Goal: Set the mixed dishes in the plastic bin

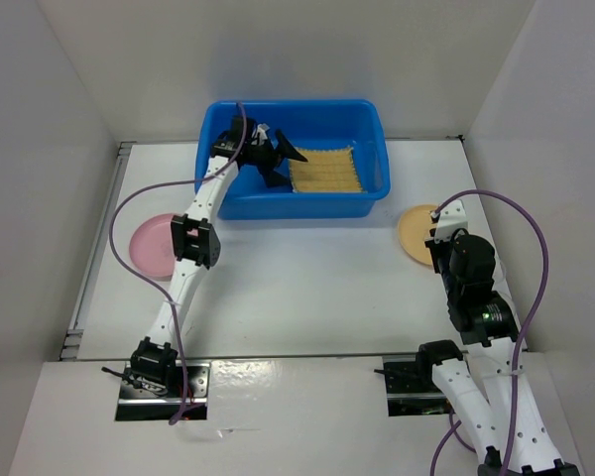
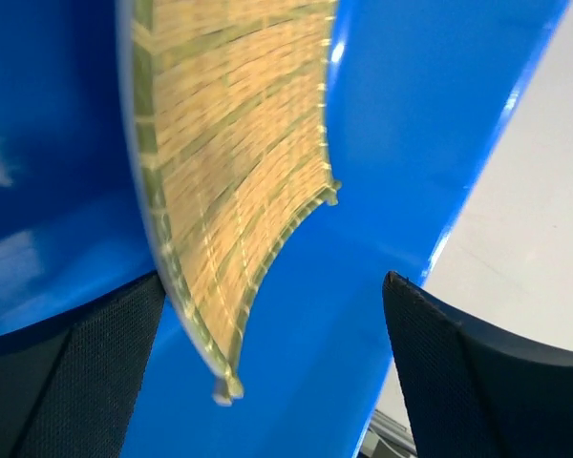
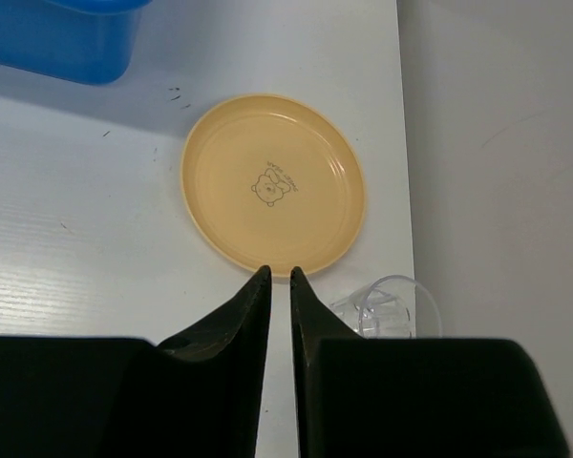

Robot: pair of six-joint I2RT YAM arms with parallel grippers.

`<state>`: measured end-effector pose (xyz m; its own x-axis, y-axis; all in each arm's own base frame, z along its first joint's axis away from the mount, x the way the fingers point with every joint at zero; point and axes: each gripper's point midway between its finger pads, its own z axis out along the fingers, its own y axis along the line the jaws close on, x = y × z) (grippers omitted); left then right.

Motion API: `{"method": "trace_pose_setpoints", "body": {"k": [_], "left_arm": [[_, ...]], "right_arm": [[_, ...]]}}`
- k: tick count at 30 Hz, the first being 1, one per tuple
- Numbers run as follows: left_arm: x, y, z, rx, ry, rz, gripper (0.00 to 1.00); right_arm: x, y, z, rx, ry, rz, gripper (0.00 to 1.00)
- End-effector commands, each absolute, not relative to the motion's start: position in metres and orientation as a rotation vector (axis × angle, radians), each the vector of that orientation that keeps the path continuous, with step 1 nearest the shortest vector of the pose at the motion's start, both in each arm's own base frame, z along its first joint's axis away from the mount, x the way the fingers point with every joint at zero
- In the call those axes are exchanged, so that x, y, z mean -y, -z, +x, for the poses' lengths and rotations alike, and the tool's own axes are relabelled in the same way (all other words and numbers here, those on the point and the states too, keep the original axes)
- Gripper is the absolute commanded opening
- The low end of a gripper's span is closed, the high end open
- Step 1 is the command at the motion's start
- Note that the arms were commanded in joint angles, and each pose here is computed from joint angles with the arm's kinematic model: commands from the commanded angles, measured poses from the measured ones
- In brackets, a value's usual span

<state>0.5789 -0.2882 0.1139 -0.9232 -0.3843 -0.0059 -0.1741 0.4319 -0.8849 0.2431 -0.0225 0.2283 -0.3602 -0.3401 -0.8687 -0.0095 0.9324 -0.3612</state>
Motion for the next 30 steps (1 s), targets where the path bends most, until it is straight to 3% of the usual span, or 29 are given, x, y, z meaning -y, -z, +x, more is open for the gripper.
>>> {"method": "trace_pose_setpoints", "body": {"k": [1, 12, 17, 18, 23, 25, 27, 28, 30], "left_arm": [[0.274, -0.129, 0.577, -2.463, 1.456, -0.444, 1.0], [0.179, -0.11, 0.545, -2.683, 0.715, -0.471, 1.0], [0.135, -0.207, 0.534, -2.501, 0.363, -0.416, 1.0], [0.122, -0.252, 0.522, -2.417, 0.314, -0.395, 1.0], [0.044, -0.312, 0.452, -2.308, -0.112, -0.503, 1.0], [0.019, -0.284, 0.429, -2.377, -0.212, -0.548, 1.0], [-0.02, -0.3, 0.404, -2.281, -0.191, -0.673, 1.0], [-0.036, -0.253, 0.381, -2.387, -0.236, -0.727, 1.0], [-0.068, -0.248, 0.357, -2.34, -0.121, -0.814, 1.0]], "right_arm": [[0.02, -0.237, 0.248, -1.867, 0.343, -0.248, 0.19], [0.018, -0.235, 0.249, -1.875, 0.335, -0.257, 0.26], [0.019, -0.233, 0.25, -1.883, 0.342, -0.268, 0.27], [0.016, -0.233, 0.25, -1.882, 0.336, -0.277, 0.27], [0.016, -0.227, 0.251, -1.899, 0.337, -0.283, 0.28], [0.016, -0.225, 0.252, -1.908, 0.338, -0.285, 0.28], [0.014, -0.225, 0.252, -1.906, 0.331, -0.294, 0.28], [0.014, -0.225, 0.252, -1.906, 0.331, -0.294, 0.28], [0.014, -0.222, 0.254, -1.918, 0.332, -0.298, 0.28]]}}
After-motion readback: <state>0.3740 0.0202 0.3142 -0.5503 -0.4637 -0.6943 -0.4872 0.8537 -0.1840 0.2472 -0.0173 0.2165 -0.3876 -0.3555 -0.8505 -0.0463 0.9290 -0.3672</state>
